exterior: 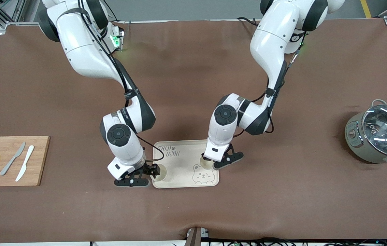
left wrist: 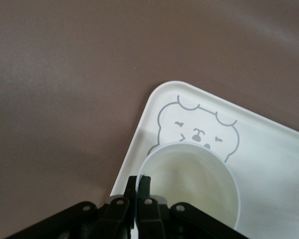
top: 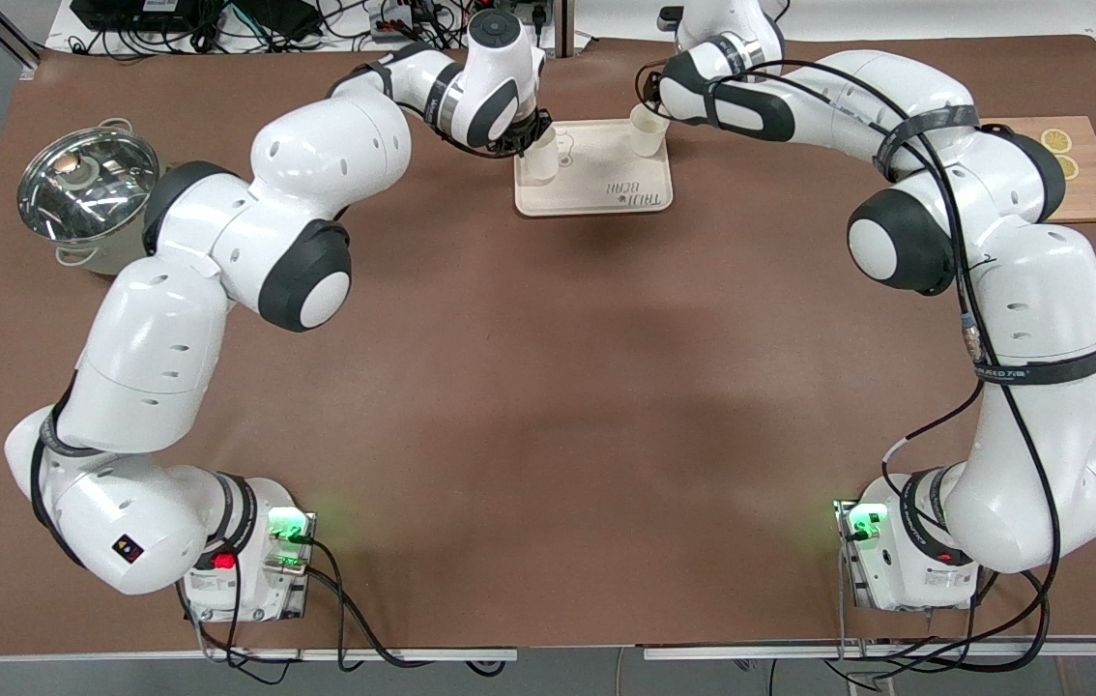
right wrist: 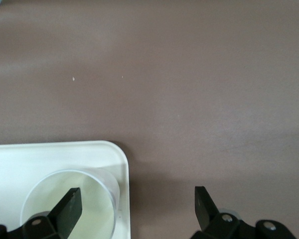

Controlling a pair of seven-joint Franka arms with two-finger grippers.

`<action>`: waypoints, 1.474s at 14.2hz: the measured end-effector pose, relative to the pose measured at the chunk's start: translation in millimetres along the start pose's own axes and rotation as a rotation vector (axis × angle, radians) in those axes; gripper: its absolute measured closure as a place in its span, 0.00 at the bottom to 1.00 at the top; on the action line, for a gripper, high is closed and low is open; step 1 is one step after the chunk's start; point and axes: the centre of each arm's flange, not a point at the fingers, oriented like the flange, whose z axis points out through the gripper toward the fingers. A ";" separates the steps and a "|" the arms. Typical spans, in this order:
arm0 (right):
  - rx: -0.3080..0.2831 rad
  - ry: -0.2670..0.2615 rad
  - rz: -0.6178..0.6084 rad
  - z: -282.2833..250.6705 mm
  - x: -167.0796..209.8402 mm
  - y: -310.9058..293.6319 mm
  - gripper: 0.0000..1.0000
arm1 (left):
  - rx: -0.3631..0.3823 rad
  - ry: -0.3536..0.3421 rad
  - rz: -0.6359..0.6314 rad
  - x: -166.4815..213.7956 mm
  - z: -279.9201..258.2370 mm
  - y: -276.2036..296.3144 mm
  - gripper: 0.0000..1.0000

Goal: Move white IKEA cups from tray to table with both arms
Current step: 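Lower both grippers around the white cups on the tray and close them, then carry the cup off the tray with the left gripper while the right gripper holds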

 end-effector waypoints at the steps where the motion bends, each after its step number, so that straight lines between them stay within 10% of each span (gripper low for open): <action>1: 0.001 0.000 -0.002 3.6 -2.3 -1.4 0.00 | -0.001 0.003 -0.004 0.3 -1.1 0.8 0.96; 15: 0.007 0.004 -0.011 28.0 -15.4 -10.0 0.00 | 0.061 0.045 -0.089 94.3 -72.9 -46.5 0.96; 21: 0.007 0.004 -0.003 28.0 -15.5 -10.2 0.50 | 0.090 0.069 -0.113 166.7 -79.2 -109.3 0.96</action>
